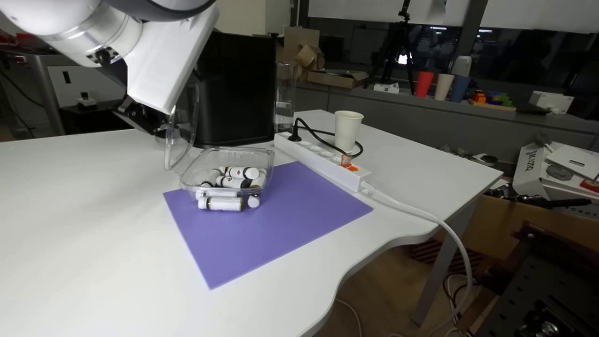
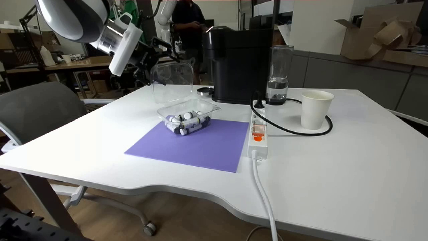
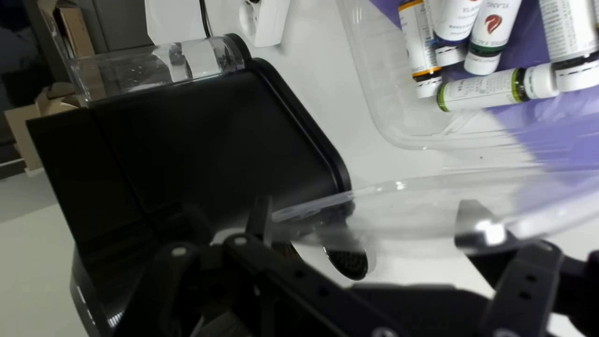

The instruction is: Close the lid of the container

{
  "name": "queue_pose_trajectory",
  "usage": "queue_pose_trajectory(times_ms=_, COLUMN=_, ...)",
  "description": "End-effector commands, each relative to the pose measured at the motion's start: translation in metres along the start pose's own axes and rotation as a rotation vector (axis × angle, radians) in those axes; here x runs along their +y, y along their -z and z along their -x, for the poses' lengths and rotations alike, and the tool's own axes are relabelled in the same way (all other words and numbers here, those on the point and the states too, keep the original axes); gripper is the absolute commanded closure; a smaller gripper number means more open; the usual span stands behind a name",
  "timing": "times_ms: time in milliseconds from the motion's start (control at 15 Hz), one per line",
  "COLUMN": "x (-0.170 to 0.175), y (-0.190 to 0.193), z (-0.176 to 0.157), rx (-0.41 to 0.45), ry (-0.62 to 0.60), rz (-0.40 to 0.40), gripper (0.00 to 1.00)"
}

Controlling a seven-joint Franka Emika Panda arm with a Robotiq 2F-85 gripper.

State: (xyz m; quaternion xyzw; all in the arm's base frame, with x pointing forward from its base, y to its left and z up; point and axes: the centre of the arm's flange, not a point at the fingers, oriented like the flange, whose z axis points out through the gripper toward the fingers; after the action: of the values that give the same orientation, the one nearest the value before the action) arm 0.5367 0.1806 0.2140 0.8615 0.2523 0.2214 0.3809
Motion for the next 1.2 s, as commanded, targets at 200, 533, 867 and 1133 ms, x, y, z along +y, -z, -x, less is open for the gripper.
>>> queue_pose_trajectory(times_ms=200, x=0.035, y=-0.011, z=0.026, rx=-0.155, ry=-0.125, rz=-0.045, gripper=0.00)
queue_pose_trajectory(times_ms=533, x=0.061, y=-0.027, z=0.061, rx=-0.357, ry=-0.226, rz=-0.183, gripper=0.00)
queue_pose_trajectory(times_ms=867, x=0.084, y=-0.048, z=0.084, rx=-0.499, ry=-0.323, rz=-0.380, gripper=0.00)
queue_pose_trajectory(times_ms=1133, x=0.104, y=-0.058, z=0.088, rx=-0.520, ry=-0.338, rz=-0.601, gripper=0.00)
